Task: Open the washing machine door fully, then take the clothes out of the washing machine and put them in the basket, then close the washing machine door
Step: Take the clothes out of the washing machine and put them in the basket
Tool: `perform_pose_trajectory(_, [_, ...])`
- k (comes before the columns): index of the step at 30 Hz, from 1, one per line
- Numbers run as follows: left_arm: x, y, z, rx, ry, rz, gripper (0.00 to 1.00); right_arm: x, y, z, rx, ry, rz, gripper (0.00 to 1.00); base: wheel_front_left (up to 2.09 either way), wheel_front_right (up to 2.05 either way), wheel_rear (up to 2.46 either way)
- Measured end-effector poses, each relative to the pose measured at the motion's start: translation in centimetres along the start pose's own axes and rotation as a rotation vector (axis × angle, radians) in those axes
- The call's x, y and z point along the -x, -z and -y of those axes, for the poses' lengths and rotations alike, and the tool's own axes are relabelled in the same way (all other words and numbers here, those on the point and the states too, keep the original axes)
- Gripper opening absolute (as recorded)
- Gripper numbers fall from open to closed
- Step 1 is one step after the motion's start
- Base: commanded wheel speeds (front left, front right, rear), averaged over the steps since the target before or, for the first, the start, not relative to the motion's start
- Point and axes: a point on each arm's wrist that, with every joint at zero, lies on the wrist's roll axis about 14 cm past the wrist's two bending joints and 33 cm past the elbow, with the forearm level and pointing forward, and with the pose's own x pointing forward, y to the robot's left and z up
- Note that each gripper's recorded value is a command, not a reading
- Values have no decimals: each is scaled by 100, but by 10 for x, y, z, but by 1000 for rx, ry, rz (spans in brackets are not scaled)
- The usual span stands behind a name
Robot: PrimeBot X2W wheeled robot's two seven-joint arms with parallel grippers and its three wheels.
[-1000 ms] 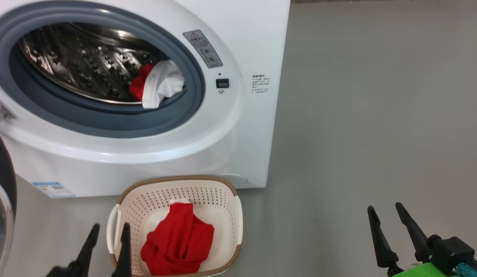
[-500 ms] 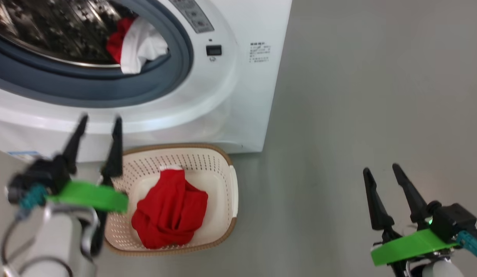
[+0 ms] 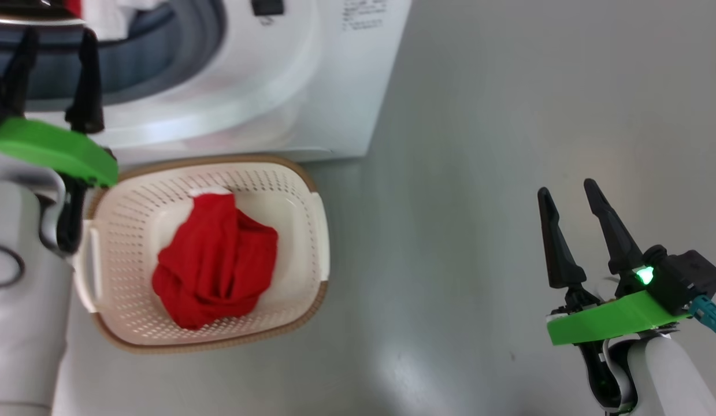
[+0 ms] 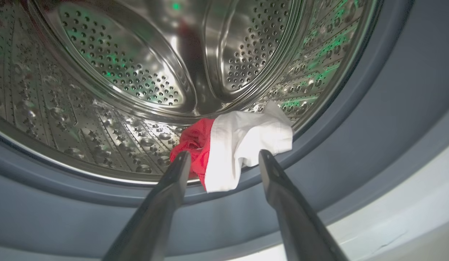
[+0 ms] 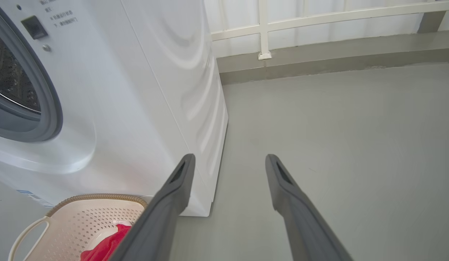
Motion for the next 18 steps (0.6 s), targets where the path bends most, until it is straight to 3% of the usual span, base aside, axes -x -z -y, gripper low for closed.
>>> perform_pose_trajectory(18, [-63,57,-6,20,5,-132,100,-5,28,29,11,71,-69,100,0,0,0])
